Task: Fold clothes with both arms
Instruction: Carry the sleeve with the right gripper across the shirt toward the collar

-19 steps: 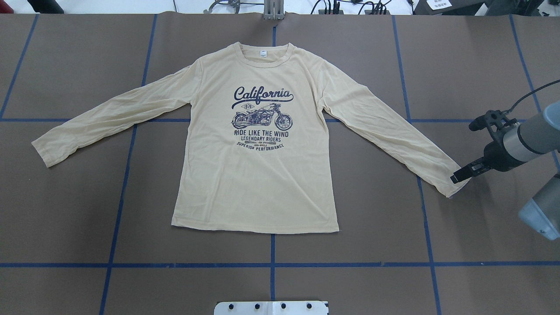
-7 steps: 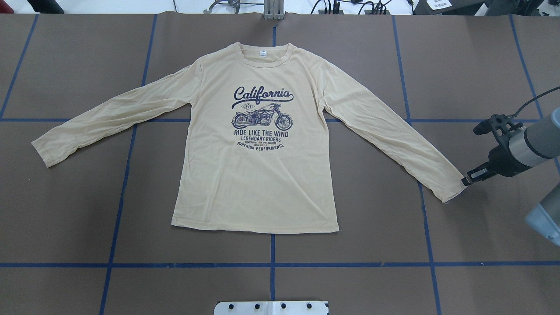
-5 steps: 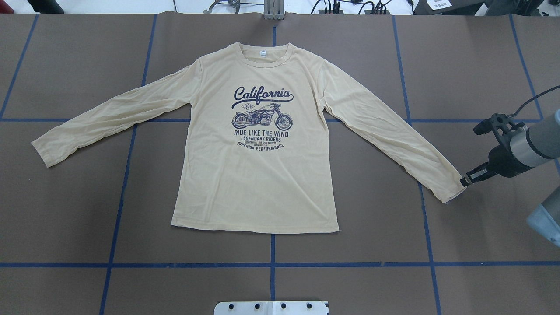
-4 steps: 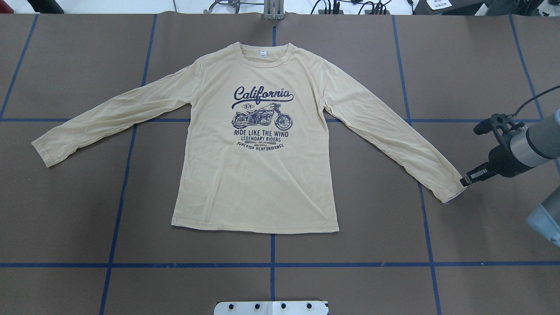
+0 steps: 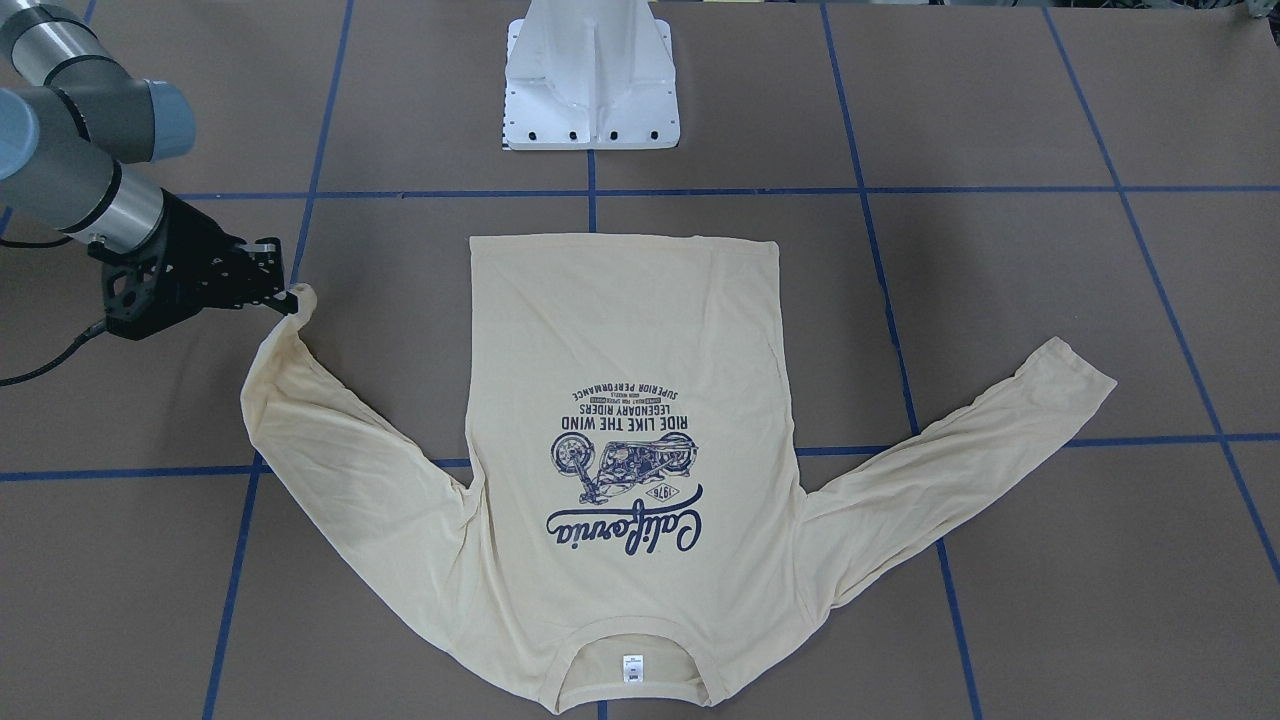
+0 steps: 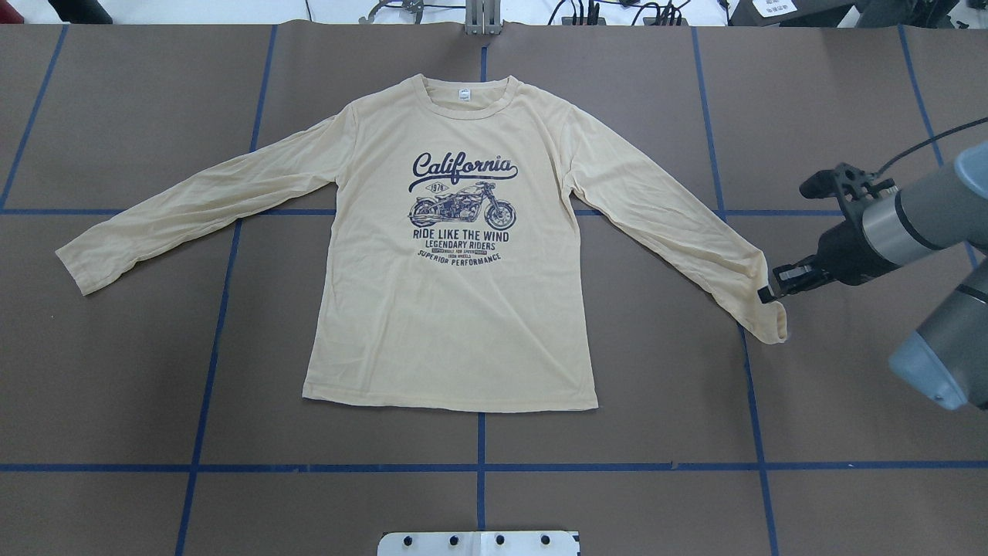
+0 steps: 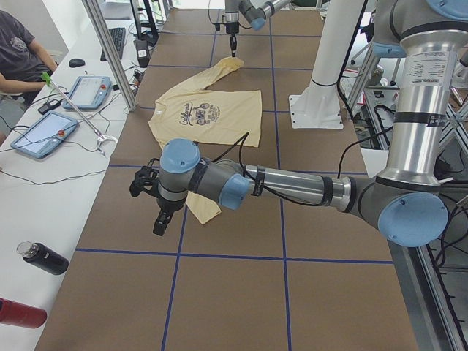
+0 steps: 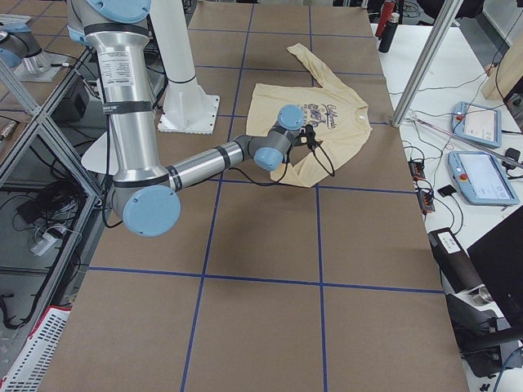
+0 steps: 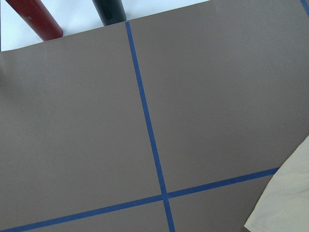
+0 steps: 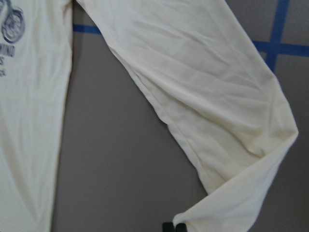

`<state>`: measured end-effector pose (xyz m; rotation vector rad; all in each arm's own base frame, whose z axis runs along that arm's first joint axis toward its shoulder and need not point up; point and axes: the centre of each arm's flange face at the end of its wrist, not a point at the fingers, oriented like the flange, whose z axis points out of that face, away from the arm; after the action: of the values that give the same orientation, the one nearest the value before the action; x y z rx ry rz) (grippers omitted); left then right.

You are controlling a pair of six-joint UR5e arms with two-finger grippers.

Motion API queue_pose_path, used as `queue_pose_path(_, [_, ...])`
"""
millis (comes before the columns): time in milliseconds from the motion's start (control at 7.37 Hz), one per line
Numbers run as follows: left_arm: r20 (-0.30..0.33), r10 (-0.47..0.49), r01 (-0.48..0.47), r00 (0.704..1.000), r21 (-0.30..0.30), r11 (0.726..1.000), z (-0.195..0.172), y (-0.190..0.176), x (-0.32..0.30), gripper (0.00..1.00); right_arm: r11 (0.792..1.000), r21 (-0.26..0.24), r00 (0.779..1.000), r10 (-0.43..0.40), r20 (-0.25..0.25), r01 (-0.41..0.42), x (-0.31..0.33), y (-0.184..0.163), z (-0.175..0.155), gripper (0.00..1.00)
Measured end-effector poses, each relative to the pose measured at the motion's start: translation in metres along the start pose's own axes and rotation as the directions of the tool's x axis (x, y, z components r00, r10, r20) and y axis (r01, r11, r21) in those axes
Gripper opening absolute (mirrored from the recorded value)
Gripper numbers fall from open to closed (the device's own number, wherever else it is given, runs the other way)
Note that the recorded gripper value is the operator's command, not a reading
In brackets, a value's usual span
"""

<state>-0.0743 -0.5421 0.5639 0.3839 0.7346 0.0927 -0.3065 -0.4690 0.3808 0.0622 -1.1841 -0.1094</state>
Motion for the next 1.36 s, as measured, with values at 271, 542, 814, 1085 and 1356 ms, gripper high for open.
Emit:
queue_pose_path(271, [0.000,-0.010,0.010,1.000,0.000,1.000,0.000,-0.001,0.000,1.00,0.994,0.055,0.989,0.082,0.124,-0.089,-0.108,-0.039,-0.024,0.00])
queue_pose_path(542, [0.001,-0.023,0.023,1.000,0.000,1.000,0.001,-0.003,-0.001,1.00,0.980,0.129,0.960,0.117,0.255,-0.154,-0.229,-0.077,-0.063,0.00])
queue_pose_path(814, [0.003,-0.028,0.028,1.000,-0.004,1.000,0.004,-0.002,-0.004,1.00,0.961,0.197,0.942,0.127,0.312,-0.195,-0.322,-0.123,-0.069,0.00])
queue_pose_path(1085, [0.003,-0.030,0.030,1.000,-0.005,1.000,0.004,-0.002,-0.004,1.00,0.941,0.253,0.942,0.145,0.302,-0.225,-0.375,-0.178,-0.006,0.00])
queue_pose_path(1356, [0.003,-0.034,0.034,0.999,-0.002,0.999,0.003,-0.004,-0.003,1.00,0.915,0.318,0.949,0.162,0.272,-0.248,-0.387,-0.186,0.063,0.00])
